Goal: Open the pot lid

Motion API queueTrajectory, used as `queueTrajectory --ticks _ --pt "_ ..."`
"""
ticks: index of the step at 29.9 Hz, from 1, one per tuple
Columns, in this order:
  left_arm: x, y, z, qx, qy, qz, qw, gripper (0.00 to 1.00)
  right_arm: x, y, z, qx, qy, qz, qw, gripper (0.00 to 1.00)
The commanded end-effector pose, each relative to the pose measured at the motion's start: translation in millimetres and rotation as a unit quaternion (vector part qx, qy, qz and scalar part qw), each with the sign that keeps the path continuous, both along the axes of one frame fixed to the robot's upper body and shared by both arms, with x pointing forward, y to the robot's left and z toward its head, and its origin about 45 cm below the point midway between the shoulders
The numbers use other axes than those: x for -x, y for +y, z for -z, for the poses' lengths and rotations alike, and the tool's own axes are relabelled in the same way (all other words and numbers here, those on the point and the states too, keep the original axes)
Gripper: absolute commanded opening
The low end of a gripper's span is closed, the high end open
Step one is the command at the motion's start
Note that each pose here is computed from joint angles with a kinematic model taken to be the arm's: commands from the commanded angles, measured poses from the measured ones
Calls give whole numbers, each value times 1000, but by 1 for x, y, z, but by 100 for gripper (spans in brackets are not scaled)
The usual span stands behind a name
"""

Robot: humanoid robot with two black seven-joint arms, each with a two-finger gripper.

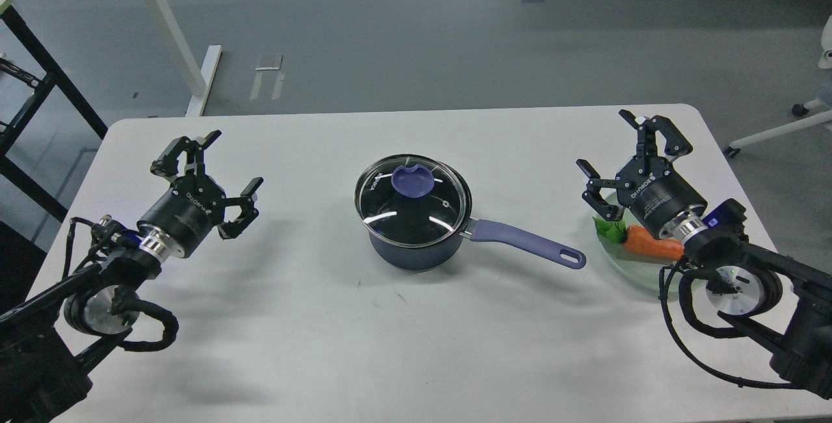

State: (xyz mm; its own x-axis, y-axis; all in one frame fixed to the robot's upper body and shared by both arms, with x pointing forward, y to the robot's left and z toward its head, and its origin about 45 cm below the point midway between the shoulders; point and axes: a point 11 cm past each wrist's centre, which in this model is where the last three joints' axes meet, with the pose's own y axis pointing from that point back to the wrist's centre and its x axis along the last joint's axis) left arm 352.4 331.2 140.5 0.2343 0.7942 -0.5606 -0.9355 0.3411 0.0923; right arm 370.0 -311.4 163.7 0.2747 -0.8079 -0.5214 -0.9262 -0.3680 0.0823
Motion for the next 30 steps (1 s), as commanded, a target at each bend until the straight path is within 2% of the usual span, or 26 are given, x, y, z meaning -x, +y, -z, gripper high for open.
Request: queueTrajectory --ticks 1,5,8,14,16,17,21,25,27,30 --pt "0 -1 1 0 -1 -1 1000 99 2 -3 1 2 1 0 1000 100" --pt "-3 5 0 -21 2 -3 1000 99 4 -6 -2 11 -1 -5 1000 100" --pt "-17 29 -17 -57 -11 -12 998 99 3 -11 -14 33 -14 -19 999 100" --pt "-45 43 -53 -73 -54 -23 996 99 -8 -21 -78 172 -108 -101 974 100" --pt "-45 43 -53 -73 -54 -23 996 99 -8 -21 -78 172 -109 -101 974 100" --pt "-54 38 -68 -74 -72 -18 995 99 -12 -15 -106 245 -154 -149 945 100" --pt "-68 30 -89 -77 -99 -7 992 99 -14 9 -127 368 -212 -245 871 100" --pt "-70 18 -99 -112 -136 16 984 99 -11 31 -129 488 -260 -322 768 100" --pt "-72 14 -109 -129 -174 21 976 99 -7 41 -126 546 -286 -361 699 100" --pt "-74 10 -113 -150 -183 37 971 99 -4 54 -119 609 -325 -407 598 100"
